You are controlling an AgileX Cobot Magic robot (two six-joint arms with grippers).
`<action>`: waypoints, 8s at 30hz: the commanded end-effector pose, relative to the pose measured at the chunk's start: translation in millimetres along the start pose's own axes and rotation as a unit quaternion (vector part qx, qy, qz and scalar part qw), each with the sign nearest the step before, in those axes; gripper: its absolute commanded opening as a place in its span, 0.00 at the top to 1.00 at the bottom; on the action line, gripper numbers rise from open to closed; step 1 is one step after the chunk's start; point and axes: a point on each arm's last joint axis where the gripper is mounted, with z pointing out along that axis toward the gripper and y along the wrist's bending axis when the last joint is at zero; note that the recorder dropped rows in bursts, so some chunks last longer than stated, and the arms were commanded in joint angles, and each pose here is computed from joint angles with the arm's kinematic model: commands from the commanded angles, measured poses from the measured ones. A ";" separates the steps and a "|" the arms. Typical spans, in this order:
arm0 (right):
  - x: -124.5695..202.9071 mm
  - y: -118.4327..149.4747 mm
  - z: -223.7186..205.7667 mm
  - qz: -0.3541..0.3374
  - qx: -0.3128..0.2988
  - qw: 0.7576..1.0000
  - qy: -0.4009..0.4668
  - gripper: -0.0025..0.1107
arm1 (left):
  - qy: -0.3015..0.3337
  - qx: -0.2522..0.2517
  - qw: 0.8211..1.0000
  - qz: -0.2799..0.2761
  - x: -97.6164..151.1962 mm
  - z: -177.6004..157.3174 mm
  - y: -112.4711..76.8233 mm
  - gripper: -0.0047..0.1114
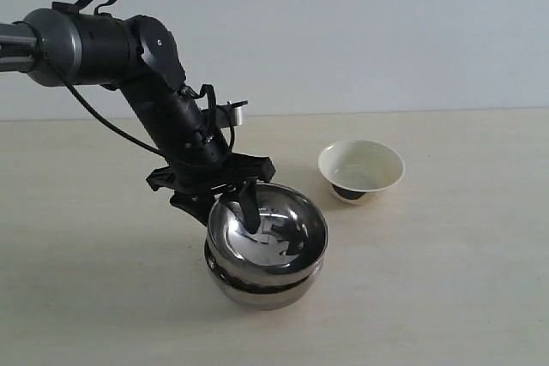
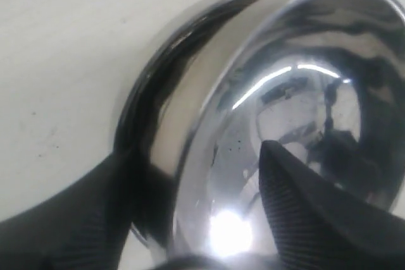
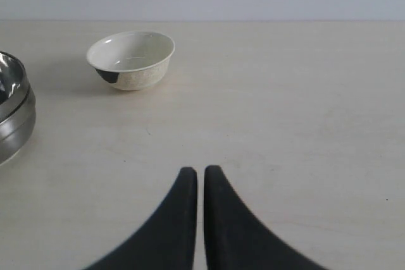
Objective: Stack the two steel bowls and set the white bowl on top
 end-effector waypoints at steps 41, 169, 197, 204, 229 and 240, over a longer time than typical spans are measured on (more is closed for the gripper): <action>-0.5 -0.3 -0.3 -0.001 0.003 1.000 -0.005 0.98 | -0.018 -0.071 0.996 0.052 9.1 -19.0 4.3 0.93; -0.5 -0.3 -0.3 -0.001 0.003 1.000 -0.005 0.98 | -0.811 -0.137 0.568 -0.017 375.2 -100.9 37.8 0.93; -0.5 -0.3 -0.3 -0.001 0.003 1.000 -0.005 0.98 | -0.609 -0.223 0.753 -0.110 379.1 -53.6 62.4 0.93; -0.5 -0.3 -0.3 -0.001 0.003 1.000 -0.005 0.98 | -0.609 -0.223 0.753 -0.110 379.1 -53.6 62.4 0.93; -0.5 -0.3 -0.3 -0.001 0.003 1.000 -0.005 0.98 | -0.609 -0.223 0.753 -0.110 379.1 -53.6 62.4 0.93; -0.5 -0.3 -0.3 -0.001 0.003 1.000 -0.005 0.98 | -0.609 -0.223 0.753 -0.110 379.1 -53.6 62.4 0.93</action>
